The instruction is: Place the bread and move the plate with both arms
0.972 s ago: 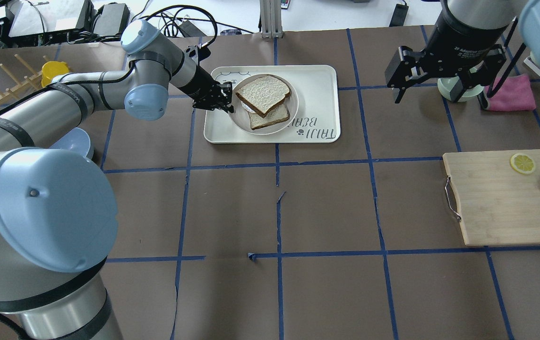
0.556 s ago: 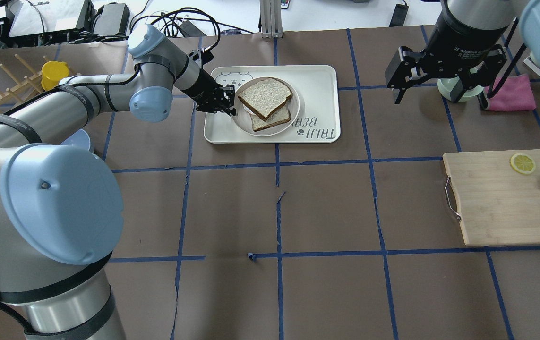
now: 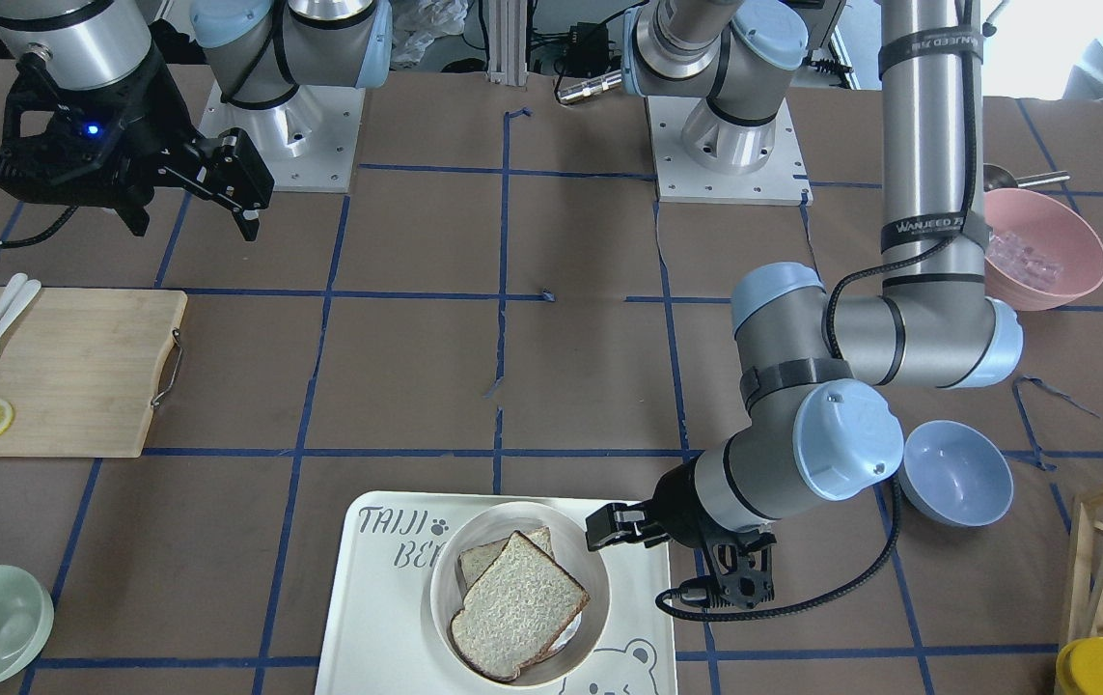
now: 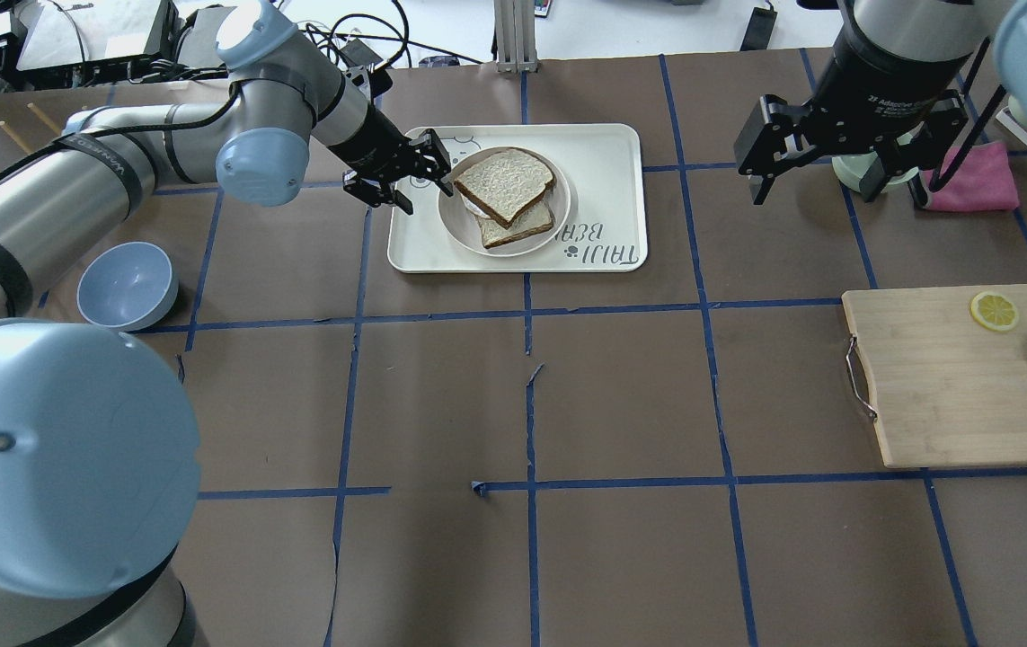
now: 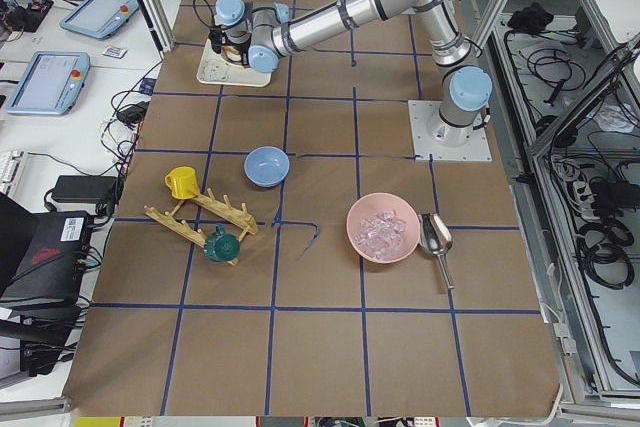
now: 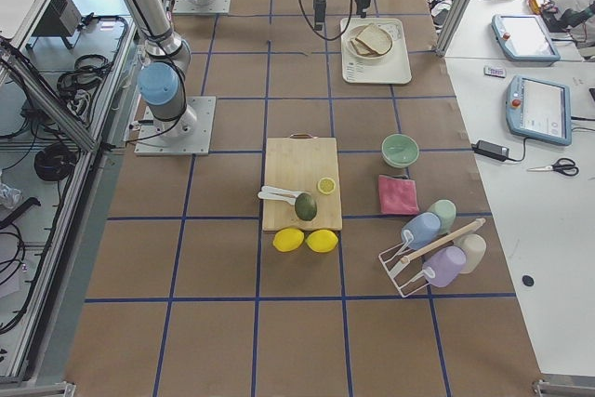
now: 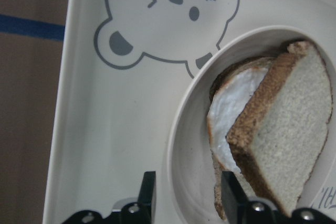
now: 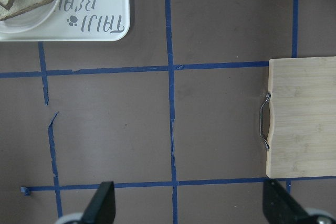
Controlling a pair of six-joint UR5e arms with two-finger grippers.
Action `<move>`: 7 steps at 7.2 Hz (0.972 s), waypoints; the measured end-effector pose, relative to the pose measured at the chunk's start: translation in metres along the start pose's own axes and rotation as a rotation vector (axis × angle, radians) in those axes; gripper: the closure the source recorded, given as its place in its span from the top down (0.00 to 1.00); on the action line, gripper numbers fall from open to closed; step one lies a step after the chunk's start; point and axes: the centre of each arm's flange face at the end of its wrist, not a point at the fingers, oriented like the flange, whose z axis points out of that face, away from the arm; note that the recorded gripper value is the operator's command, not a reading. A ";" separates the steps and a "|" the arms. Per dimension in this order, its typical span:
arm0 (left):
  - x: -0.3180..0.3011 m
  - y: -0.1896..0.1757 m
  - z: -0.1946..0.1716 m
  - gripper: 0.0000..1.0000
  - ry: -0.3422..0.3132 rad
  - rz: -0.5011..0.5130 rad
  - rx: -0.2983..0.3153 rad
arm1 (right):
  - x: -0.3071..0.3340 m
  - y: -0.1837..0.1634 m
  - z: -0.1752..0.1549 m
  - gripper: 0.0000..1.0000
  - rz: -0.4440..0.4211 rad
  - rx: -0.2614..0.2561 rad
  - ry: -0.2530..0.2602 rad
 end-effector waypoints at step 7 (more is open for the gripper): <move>0.046 0.181 -0.226 1.00 -0.214 -0.003 -0.037 | -0.001 0.006 -0.006 1.00 -0.006 0.007 -0.010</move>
